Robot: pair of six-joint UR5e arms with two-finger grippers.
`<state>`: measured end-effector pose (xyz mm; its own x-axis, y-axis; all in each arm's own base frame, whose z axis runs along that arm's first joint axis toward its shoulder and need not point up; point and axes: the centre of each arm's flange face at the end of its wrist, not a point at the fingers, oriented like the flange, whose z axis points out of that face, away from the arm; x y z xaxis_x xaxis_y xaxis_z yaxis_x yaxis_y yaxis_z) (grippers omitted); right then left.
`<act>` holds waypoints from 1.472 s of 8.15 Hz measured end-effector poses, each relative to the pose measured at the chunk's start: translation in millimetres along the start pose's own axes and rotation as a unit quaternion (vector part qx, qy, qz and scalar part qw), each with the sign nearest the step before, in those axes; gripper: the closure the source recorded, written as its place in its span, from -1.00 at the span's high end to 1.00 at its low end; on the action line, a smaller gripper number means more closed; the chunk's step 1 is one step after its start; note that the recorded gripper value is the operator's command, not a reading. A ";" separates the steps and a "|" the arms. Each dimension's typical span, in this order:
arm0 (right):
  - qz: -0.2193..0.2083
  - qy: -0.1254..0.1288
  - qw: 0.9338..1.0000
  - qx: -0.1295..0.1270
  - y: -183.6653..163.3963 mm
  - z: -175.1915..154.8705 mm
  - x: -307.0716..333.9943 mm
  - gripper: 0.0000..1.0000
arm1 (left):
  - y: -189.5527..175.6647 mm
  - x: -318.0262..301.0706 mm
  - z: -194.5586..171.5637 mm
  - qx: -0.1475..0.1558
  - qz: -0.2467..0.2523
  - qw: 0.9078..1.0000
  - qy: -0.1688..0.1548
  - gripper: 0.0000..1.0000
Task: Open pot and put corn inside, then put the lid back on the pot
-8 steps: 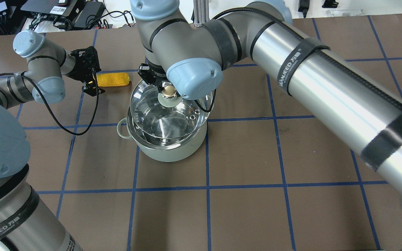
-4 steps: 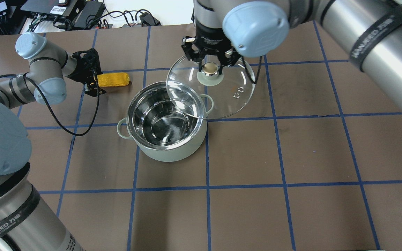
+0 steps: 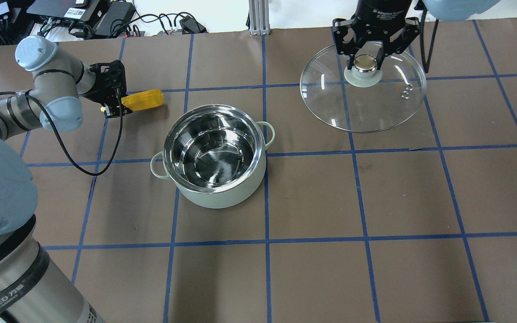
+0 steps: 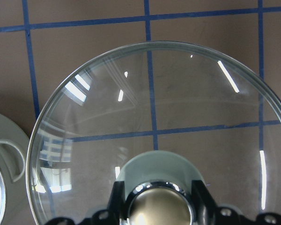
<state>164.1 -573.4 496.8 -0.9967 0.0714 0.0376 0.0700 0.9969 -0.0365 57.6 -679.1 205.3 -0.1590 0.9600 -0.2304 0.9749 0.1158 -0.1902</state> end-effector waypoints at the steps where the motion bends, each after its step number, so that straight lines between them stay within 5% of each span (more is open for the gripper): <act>1: -0.001 0.003 1.000 -0.002 -2.8 0.6 14.6 -0.79 | -7.6 0.5 -27.0 -0.004 0.002 1.000 0.002 -1.00; 4: -0.010 -0.003 1.000 -0.006 -5.0 5.2 26.3 -0.79 | -65.1 28.3 -149.3 -0.028 0.005 0.999 0.024 -1.00; 6: -0.014 -0.004 1.000 -0.006 -5.1 5.4 26.7 -0.79 | -126.7 57.3 -195.7 -0.028 0.002 0.999 0.026 -1.00; 9: -0.015 -0.004 1.000 -0.007 -5.0 5.7 26.9 -0.79 | -228.9 96.7 -191.8 -0.009 0.013 0.999 0.041 -1.00; 12: -0.015 -0.004 1.000 -0.007 -5.1 5.7 26.8 -0.79 | -256.1 121.8 -153.5 -0.008 0.021 0.997 0.080 -1.00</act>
<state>136.8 -576.7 492.3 -0.9987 0.0410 0.0303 0.0403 0.9989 -0.0222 -187.6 -552.7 372.4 -0.0921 0.9922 -0.0835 0.9829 0.0771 -0.1670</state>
